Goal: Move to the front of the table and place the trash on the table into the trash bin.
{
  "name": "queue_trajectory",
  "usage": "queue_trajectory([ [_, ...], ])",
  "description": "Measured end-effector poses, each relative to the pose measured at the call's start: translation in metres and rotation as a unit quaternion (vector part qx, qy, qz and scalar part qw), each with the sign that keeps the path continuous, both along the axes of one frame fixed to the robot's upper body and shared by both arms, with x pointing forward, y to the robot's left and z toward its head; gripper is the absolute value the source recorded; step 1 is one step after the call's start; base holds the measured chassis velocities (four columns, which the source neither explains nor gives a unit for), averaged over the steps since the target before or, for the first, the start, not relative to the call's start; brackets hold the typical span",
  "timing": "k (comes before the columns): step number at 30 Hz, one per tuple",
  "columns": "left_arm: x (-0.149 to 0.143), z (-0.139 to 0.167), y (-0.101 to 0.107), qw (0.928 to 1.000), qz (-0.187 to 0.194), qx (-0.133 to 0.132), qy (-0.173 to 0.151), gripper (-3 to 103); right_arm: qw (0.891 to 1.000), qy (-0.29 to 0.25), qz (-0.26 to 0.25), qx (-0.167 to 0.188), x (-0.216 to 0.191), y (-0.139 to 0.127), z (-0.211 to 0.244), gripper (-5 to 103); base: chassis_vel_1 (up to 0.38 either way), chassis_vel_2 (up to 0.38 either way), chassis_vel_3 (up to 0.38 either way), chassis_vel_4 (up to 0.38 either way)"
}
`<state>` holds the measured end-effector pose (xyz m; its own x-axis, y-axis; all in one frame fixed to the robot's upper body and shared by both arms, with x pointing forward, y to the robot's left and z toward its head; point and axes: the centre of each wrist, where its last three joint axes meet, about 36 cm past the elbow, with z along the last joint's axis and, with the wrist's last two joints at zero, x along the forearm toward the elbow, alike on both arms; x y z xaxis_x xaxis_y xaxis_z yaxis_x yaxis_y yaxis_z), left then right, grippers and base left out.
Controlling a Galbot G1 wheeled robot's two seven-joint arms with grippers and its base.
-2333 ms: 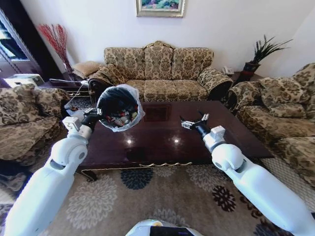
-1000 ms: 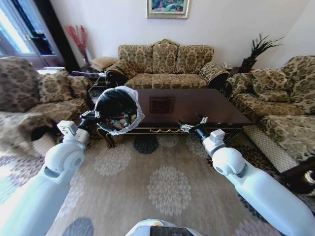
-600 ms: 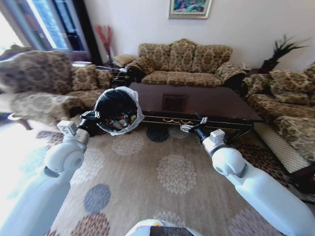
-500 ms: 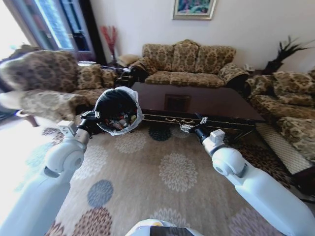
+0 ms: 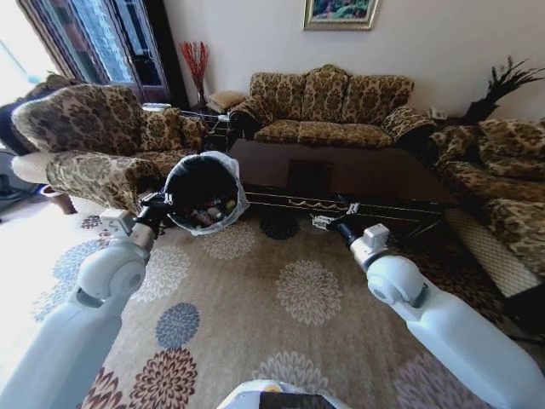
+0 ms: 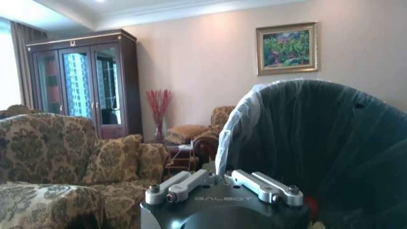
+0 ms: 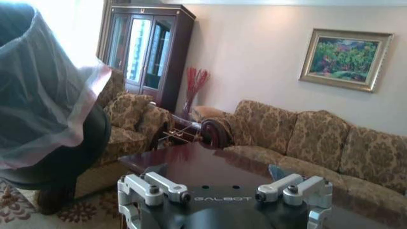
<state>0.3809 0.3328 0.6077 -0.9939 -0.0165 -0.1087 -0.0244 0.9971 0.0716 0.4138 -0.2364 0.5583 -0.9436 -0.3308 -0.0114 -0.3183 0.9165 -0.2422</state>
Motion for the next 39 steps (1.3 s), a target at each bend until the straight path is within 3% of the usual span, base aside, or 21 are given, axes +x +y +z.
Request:
queue_trajectory([
  [39, 0.0002, -0.0003, 0.0, 1.0, 0.0, 0.0, 0.0, 2, 1.0, 0.0, 0.0, 0.0, 0.0, 0.0, 0.0, 100, -0.008, 0.007, 0.008, -0.008],
])
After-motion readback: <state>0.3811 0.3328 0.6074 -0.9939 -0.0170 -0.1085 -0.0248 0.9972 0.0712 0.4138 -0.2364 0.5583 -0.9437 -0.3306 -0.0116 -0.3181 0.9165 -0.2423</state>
